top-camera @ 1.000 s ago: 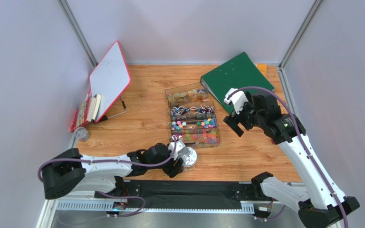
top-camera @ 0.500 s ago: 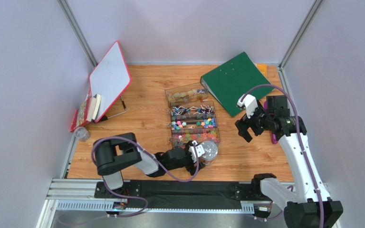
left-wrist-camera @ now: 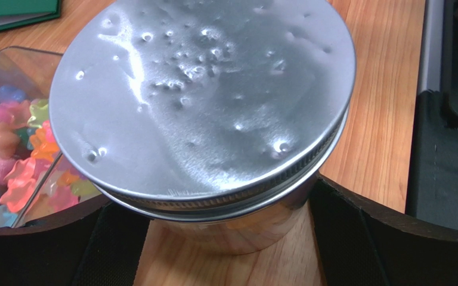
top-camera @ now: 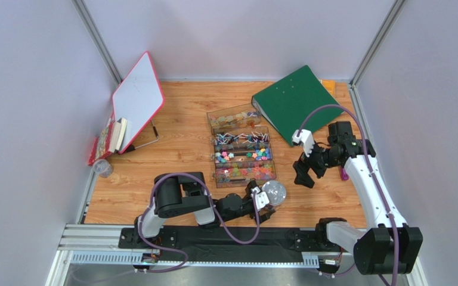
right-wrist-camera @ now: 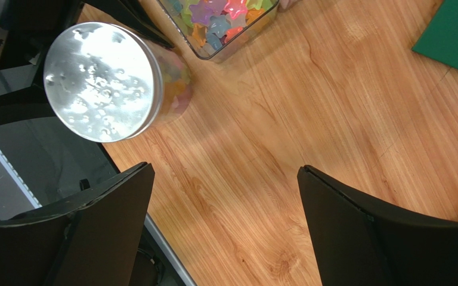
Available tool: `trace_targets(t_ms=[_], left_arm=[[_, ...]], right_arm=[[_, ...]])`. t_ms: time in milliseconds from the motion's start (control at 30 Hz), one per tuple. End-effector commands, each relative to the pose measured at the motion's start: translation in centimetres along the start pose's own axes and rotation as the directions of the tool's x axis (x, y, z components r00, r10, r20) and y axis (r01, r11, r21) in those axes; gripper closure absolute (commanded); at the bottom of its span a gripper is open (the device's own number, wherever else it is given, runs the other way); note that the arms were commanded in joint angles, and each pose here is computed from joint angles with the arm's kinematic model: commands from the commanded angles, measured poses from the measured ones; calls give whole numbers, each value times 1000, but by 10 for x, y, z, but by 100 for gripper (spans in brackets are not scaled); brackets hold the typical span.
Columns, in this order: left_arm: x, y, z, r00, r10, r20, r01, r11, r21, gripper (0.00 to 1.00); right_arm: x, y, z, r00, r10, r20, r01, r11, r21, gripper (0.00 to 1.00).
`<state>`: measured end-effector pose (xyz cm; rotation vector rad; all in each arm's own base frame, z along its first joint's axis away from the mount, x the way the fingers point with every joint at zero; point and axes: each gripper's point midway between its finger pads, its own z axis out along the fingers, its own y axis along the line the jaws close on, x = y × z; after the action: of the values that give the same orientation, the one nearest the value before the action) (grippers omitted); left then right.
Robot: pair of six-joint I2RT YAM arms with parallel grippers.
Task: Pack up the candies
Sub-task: Move the packing bottle to the center of the board.
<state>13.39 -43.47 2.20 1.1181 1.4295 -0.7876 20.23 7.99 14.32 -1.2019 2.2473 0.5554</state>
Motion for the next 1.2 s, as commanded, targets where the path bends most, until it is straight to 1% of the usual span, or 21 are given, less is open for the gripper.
trace_targets(t_ms=[0,167,200,267,300,433,667,700,767,833,900,933,967,1033,1067,1133,1167], left_arm=[[40,-7,1,990,30,-137,-27,999,21,0],[57,-8,2,986,12,-167,-10,1000,12,2],[57,-7,4,986,13,-164,-12,1000,7,3],[63,-1,6,985,10,-175,-15,1000,-25,4],[61,0,11,986,7,-168,-13,999,-34,2],[64,0,14,983,-18,-182,9,999,-51,0],[63,0,28,983,-49,-178,37,997,-72,0],[67,1,29,980,-51,-190,36,996,-79,0],[65,2,37,981,-64,-182,47,994,-94,0],[72,2,38,979,-65,-192,46,994,-101,0],[77,2,39,977,-64,-201,44,994,-102,2],[79,1,38,977,-61,-206,41,994,-100,6],[82,1,36,976,-55,-212,35,995,-99,14],[86,1,36,976,-49,-213,29,995,-97,24],[90,2,33,974,-45,-220,24,995,-96,34],[88,-1,31,976,-40,-212,24,997,-79,46],[89,-2,28,976,-35,-215,21,997,-68,57]], right_arm=[[-5,9,-3,997,-66,38,68,997,-37,3],[2,29,-4,991,-130,38,134,984,-121,3],[7,37,-5,985,-169,32,172,972,-158,3],[14,51,-5,980,-198,20,197,954,-224,2],[18,54,-4,971,-239,19,237,940,-245,2],[32,64,2,944,-330,5,317,903,-291,1],[43,56,12,909,-417,-2,398,869,-293,0],[44,54,14,905,-425,-2,406,866,-292,0],[42,50,16,901,-435,7,419,864,-278,0],[41,49,17,901,-433,5,417,864,-283,0],[39,47,17,899,-438,5,421,861,-285,0],[38,46,17,898,-440,7,424,860,-284,0],[37,45,17,894,-448,12,433,857,-281,0],[35,43,19,887,-461,22,449,851,-272,0],[35,42,20,885,-465,24,453,849,-273,0],[33,36,21,880,-474,15,461,847,-265,0],[34,34,22,885,-466,5,449,851,-271,0]])
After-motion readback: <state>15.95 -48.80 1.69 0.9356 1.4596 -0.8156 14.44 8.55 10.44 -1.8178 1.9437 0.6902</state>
